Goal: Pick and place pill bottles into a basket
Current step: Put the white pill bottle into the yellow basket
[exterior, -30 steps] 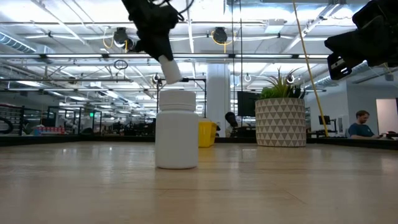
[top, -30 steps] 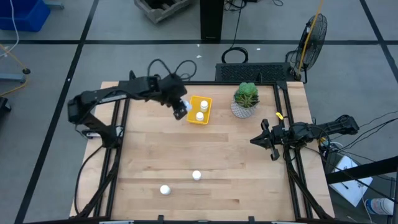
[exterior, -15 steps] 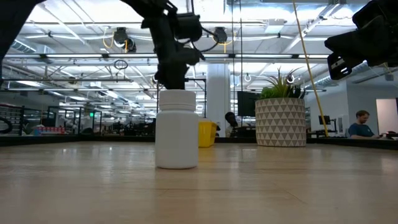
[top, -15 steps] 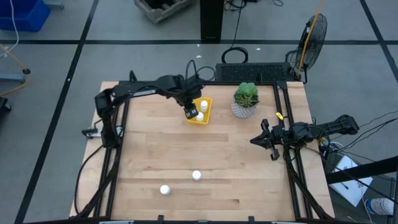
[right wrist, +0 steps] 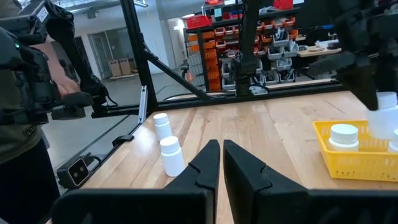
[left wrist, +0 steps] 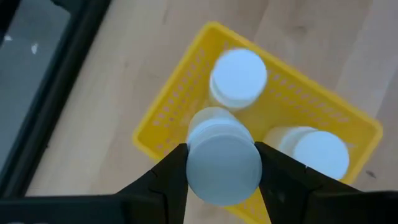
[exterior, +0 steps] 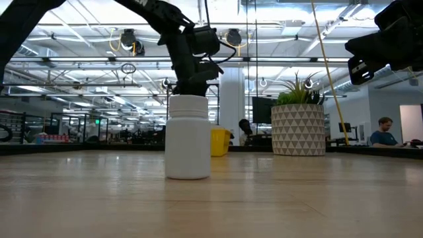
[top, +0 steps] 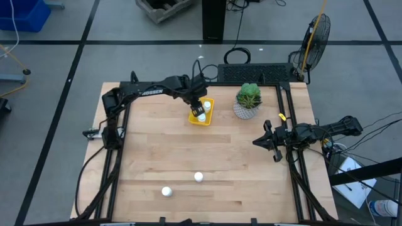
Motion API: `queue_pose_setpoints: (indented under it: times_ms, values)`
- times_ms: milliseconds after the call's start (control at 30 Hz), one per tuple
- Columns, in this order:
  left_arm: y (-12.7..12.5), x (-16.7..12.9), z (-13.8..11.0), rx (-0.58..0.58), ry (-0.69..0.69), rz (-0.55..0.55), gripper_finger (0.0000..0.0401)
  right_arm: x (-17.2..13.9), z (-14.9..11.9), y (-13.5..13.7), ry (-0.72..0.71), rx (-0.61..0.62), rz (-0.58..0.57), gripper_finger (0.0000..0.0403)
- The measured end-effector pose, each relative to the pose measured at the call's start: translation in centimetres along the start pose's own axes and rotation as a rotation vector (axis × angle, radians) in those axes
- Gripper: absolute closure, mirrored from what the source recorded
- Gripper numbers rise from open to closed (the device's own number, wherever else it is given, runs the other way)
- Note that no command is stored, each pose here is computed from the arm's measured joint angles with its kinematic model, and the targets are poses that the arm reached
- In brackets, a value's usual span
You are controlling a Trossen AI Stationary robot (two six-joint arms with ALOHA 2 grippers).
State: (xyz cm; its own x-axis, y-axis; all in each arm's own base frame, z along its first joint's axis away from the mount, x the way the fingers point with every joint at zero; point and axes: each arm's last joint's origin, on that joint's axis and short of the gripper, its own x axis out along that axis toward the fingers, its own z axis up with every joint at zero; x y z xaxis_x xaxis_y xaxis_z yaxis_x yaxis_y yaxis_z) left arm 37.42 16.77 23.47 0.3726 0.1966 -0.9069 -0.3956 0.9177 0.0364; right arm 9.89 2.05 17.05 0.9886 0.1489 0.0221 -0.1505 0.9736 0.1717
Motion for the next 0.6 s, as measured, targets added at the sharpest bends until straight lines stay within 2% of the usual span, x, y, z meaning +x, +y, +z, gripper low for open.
queue_pose_setpoints:
  times_ms: [167, 400, 600]
  values:
    - [0.0, 0.3, 0.3, 0.010, -0.025, 0.001, 0.0236, 0.0, 0.0, 0.0, 0.000, 0.000, 0.000, 0.0387]
    - [0.2, 1.5, -0.1, 0.008, 0.029, 0.000, 0.0197, 0.0, 0.0, 0.0, 0.000, 0.000, 0.000, 0.0387]
    - [0.3, 2.3, -0.2, 0.015, 0.046, 0.008, 0.0230, 0.0, 0.0, 0.0, 0.000, 0.000, 0.000, 0.0387]
